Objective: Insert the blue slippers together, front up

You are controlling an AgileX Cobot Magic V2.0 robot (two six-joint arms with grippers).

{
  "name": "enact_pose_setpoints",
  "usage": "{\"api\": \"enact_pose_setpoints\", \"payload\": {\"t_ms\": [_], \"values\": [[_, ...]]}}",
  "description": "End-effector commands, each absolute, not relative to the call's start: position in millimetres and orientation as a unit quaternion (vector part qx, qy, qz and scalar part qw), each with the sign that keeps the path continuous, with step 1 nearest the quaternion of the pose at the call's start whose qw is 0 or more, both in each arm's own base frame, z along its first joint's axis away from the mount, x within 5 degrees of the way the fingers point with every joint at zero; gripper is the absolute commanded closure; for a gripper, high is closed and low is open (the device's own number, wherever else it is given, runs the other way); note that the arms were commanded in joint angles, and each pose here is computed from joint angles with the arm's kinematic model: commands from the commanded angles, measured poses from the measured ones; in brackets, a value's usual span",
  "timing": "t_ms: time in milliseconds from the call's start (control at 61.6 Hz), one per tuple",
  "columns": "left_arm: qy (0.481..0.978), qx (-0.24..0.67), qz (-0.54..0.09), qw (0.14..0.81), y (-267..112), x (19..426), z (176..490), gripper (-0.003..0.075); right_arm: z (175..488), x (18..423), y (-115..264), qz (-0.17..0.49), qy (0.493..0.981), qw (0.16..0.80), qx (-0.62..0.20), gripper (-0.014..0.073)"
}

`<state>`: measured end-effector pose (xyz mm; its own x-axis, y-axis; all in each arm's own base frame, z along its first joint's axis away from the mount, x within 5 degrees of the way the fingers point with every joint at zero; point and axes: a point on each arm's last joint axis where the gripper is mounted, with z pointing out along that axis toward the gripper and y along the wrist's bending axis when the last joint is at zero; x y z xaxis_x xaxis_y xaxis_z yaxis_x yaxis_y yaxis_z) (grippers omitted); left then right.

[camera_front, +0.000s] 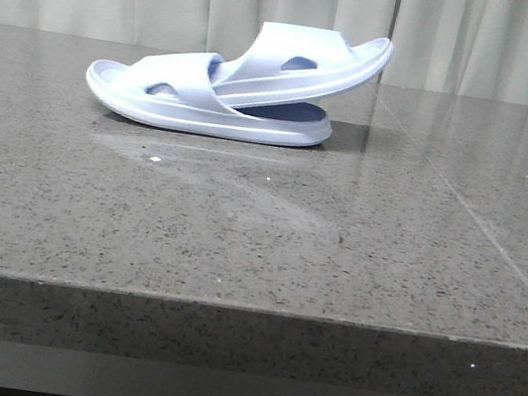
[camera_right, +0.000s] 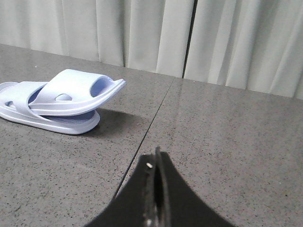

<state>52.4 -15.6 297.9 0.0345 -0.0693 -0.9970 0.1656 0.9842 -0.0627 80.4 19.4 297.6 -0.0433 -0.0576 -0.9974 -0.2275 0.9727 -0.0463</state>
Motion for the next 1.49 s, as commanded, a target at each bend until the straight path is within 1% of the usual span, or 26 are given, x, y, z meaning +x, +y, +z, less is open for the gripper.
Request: {"api": "enact_pose_setpoints", "payload": {"t_ms": [0, 97, 292, 390, 455, 552, 682, 828, 991, 1121, 1267, 1332, 1478], "values": [[0.662, 0.004, -0.086, 0.745, -11.2, 53.4, 308.2, 0.0741, 312.3, 80.3, 16.4, 0.053, 0.69, 0.717, -0.083, 0.0703], [0.665, -0.003, -0.079, 0.743, -9.6, 55.8, 301.7, 0.0741, 312.3, 80.3, 16.4, 0.053, 0.69, 0.717, -0.083, 0.0703], [0.693, -0.026, -0.065, 0.718, -4.8, 57.2, 293.0, 0.0741, 312.3, 80.3, 16.4, 0.053, 0.69, 0.717, -0.083, 0.0703], [0.69, -0.011, -0.052, 0.722, -4.0, 58.0, 291.2, 0.0741, 312.3, 80.3, 16.4, 0.053, 0.69, 0.717, -0.083, 0.0703], [0.68, 0.0, -0.048, 0.732, -4.1, 58.7, 290.2, 0.0741, 312.3, 80.3, 16.4, 0.053, 0.69, 0.717, -0.083, 0.0703], [0.668, 0.019, -0.053, 0.742, -6.1, 60.0, 286.0, 0.0741, 312.3, 80.3, 16.4, 0.053, 0.69, 0.717, -0.083, 0.0703], [0.674, 0.015, -0.066, 0.735, -6.9, 60.2, 279.5, 0.0741, 312.3, 80.3, 16.4, 0.053, 0.69, 0.717, -0.083, 0.0703], [0.68, 0.004, -0.059, 0.731, -5.2, 59.2, 272.7, 0.0741, 312.3, 80.3, 16.4, 0.053, 0.69, 0.717, -0.083, 0.0703], [0.68, -0.005, -0.042, 0.732, -3.1, 54.8, 253.7, 0.0741, 312.3, 80.3, 16.4, 0.053, 0.69, 0.717, -0.083, 0.0703], [0.679, -0.004, -0.04, 0.733, -2.8, 50.7, 229.6, 0.0741, 312.3, 80.3, 16.4, 0.053, 0.69, 0.717, -0.083, 0.0703], [0.694, -0.025, -0.027, 0.719, -0.3, 54.9, 206.5, 0.0741, 312.3, 80.3, 16.3, 0.053, 0.69, 0.718, -0.083, 0.0703], [0.701, -0.039, -0.021, 0.712, 1.2, 55.2, 203.3, 0.0741, 312.2, 80.5, 16.4, 0.053, 0.69, 0.717, -0.084, 0.0703], [0.693, -0.041, -0.011, 0.72, 2.2, 55.1, 205.3, 0.0741, 312.2, 80.5, 16.4, 0.053, 0.69, 0.717, -0.084, 0.0703]]}}
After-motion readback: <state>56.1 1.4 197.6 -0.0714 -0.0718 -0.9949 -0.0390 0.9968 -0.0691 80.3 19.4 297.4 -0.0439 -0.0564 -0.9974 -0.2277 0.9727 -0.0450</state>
